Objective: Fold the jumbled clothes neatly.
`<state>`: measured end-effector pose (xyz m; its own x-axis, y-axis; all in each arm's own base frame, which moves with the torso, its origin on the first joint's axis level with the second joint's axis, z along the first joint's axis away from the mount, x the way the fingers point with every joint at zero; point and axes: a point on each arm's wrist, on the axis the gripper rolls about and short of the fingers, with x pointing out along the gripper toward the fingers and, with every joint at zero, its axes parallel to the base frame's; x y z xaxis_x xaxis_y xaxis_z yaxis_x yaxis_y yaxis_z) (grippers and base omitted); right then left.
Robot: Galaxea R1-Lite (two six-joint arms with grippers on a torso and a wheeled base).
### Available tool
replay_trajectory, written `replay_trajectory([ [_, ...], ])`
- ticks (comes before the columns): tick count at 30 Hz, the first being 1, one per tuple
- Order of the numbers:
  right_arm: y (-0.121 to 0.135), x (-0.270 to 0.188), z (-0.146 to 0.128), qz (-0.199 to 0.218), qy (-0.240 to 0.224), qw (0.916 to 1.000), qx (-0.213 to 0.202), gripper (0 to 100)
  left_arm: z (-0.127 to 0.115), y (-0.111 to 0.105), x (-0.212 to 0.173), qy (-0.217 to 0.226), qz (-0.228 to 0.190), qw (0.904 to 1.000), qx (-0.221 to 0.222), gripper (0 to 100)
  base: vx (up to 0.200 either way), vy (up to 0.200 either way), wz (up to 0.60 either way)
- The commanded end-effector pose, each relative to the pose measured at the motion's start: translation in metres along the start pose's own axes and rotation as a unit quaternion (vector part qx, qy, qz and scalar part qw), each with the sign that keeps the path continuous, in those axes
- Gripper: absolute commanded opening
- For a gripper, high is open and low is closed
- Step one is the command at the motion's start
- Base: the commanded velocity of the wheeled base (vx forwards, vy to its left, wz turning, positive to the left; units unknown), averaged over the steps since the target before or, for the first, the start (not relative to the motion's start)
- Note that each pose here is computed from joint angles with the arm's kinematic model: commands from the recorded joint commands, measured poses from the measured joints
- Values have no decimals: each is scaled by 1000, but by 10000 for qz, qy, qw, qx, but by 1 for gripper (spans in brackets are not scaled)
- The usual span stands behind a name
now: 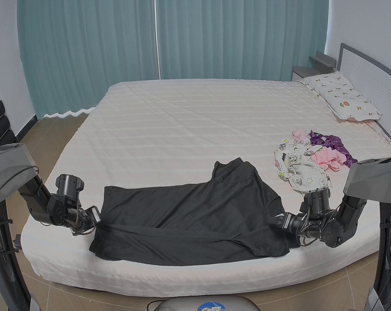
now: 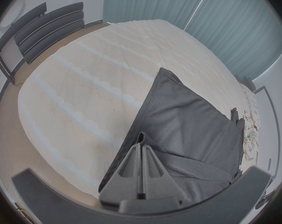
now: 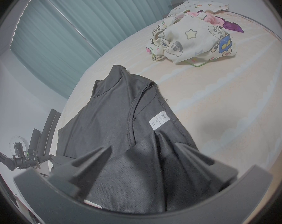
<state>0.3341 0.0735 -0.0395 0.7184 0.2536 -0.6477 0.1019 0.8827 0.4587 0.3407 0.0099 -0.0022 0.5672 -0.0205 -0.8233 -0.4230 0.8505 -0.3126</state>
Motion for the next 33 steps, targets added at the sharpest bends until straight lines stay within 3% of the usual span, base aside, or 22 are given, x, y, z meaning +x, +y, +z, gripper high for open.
replay_trajectory([
  [1,-1,1,0,-10,-8,10000,14,0,0,1,1,1,8,10000,-10,0,0,0,0],
  [20,-22,-18,19,-261,-336,9984,367,0,0,8,8,52,84,9999,-75,0,0,0,0],
  [33,-19,-10,14,-147,-374,9988,296,0,-2,9,14,98,96,9999,-71,0,0,0,0],
])
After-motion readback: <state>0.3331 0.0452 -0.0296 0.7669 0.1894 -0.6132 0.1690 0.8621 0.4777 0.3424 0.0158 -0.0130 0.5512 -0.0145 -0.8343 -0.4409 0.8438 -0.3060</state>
